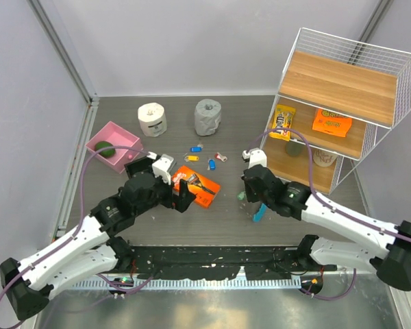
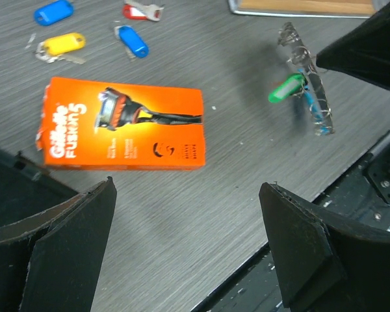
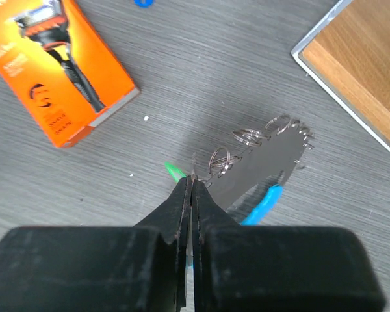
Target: Remove the keys from the keyring
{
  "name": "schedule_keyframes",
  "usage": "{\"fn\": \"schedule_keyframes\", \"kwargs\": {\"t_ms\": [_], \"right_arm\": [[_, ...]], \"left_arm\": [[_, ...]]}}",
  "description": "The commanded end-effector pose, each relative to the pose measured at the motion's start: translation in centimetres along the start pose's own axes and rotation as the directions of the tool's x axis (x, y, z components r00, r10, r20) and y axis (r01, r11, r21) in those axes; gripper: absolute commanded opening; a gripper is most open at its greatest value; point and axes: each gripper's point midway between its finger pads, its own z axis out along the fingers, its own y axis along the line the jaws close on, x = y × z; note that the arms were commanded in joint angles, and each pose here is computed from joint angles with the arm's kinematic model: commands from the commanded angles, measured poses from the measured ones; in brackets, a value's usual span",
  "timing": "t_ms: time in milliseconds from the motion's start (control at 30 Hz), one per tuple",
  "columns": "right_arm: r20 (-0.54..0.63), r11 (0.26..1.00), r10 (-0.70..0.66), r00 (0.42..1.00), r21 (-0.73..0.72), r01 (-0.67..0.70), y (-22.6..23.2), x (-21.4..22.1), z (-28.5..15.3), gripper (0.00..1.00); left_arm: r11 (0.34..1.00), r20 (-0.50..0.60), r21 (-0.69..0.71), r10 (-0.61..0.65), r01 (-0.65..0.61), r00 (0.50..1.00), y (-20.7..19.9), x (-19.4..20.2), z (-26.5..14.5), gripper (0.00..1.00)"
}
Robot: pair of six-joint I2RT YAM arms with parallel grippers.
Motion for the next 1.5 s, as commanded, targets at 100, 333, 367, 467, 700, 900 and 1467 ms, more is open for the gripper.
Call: {"fn": "schedule_keyframes", "kwargs": {"t_ms": [100,333,367,467,700,900,1467], "right_arm": [[0.173,0.979,0.025,0.985,-0.205,0.011,2.1,-5.4,-5.6,0.05],[0.304,0.916,0.003,0.953,-0.382,0.119,4.1,-8.0,-10.1,0.05],[0.326,0.893,0.006,0.945,-0.428,0.142,4.7,-8.3,-11.0,0.05],[0.380,0.872,-0.001,0.925,-0.452,0.186,5.0,-9.2,-12.4,0.05],[0.440,0.809,0.023,0.897,-0.536,0.242,6.4,-10.2,-14.8,0.05],[0.459,0.782,0.058,0.887,-0.573,0.245,7.1,-10.7,-15.5,0.05],[0.463,0.746,0.093,0.882,-0.619,0.246,8.1,-11.3,-16.3,0.05]], "left_arm": [[0.962,0.130,0.260,0.045,-0.078,0.990,-4.9,-3.1,0.8,0.99],[0.907,0.235,0.381,0.092,-0.179,0.968,-7.4,-4.3,1.1,0.99],[0.900,0.245,0.391,0.099,-0.191,0.965,-7.5,-4.3,1.2,0.99],[0.881,0.270,0.417,0.114,-0.223,0.956,-8.1,-4.4,1.6,0.98],[0.825,0.270,0.517,0.097,-0.229,0.958,-10.2,-4.6,1.9,0.86],[0.756,0.306,0.601,0.082,-0.259,0.949,-12.4,-4.6,1.7,0.75],[0.695,0.323,0.648,0.121,-0.313,0.938,-14.8,-3.1,2.0,0.55]]}}
